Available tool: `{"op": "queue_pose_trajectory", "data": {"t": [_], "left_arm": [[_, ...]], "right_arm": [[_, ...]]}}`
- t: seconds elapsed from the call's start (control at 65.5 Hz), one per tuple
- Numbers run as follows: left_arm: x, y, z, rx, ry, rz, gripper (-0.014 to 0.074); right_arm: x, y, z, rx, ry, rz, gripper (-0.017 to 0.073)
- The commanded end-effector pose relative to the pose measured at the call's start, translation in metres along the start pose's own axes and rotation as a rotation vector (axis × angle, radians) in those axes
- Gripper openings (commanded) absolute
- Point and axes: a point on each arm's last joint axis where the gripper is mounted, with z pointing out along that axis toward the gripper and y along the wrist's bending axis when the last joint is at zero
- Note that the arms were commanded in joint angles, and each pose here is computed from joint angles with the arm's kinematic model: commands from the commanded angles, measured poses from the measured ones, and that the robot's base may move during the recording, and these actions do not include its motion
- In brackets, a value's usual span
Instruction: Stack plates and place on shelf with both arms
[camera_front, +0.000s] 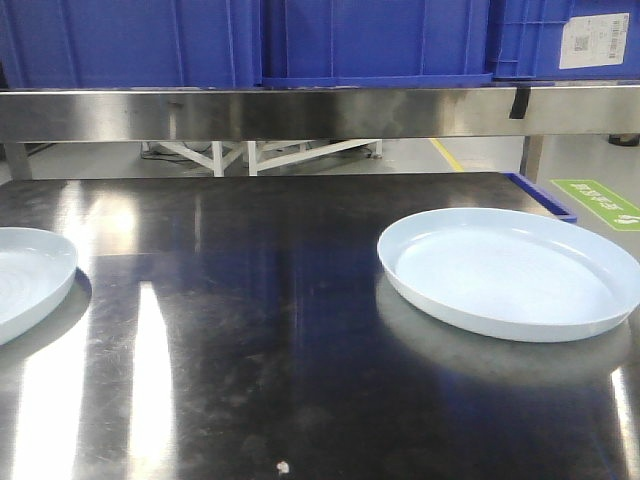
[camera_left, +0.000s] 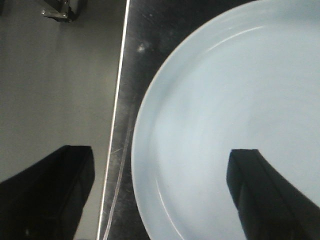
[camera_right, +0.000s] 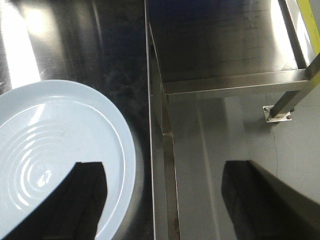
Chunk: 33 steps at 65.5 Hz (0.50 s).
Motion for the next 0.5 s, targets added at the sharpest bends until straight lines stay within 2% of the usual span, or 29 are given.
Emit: {"op": "queue_pose_trajectory", "data": {"t": [0.0, 0.351, 0.488], "left_arm": [[-0.0096, 0.0007, -0.0134, -0.003, -0.100, 0.000, 0.0580], [-0.0122, 0.0027, -0.0124, -0.017, -0.124, 0.004, 0.0580], [-0.0128, 0.0068, -0.0067, -0.022, -0.108, -0.016, 0.0580]], "right_arm": [[-0.0186, 0.0023, -0.0086, -0.014, -0.121, -0.008, 0.0589], [-0.0186, 0.0023, -0.0086, -0.014, -0.121, -0.008, 0.0589], [-0.0186, 0.0023, -0.0086, -0.014, -0.121, -0.008, 0.0589]]}}
